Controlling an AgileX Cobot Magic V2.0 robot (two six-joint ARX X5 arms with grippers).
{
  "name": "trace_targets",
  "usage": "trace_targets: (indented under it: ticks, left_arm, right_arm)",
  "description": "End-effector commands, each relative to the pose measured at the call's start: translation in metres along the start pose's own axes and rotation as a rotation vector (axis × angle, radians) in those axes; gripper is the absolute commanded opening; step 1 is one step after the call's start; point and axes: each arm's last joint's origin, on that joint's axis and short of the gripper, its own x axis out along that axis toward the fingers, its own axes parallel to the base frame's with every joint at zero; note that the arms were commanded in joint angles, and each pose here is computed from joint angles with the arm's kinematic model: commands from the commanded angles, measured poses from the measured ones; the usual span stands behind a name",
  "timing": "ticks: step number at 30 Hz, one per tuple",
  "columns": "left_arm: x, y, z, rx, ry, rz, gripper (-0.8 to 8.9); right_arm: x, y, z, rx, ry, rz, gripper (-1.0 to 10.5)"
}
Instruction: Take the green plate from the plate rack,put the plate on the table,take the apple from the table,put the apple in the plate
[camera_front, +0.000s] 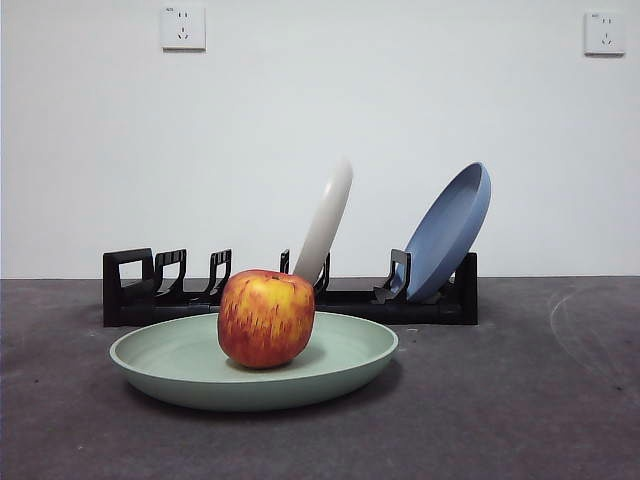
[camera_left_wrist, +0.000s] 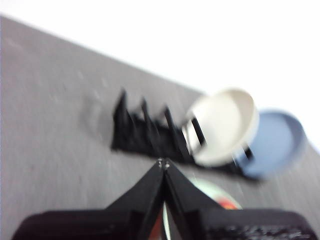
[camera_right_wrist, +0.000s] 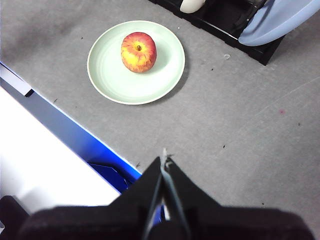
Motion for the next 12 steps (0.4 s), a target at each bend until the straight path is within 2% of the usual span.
trace_targets:
  ticks: [1, 6, 12]
  left_arm:
    - [0.016, 0.012, -0.02, 0.001, -0.092, 0.009, -0.04]
    - [0.039, 0.028, -0.044, 0.012, -0.177, 0.016, -0.04]
    - [0.054, 0.038, -0.061, 0.179, -0.212, -0.039, -0.04]
  right_arm:
    - [0.001, 0.0, -0.003, 0.005, 0.023, -0.006, -0.2]
    - [0.001, 0.0, -0.003, 0.005, 0.023, -0.006, -0.2]
    - [0.001, 0.0, -0.003, 0.005, 0.023, -0.006, -0.2]
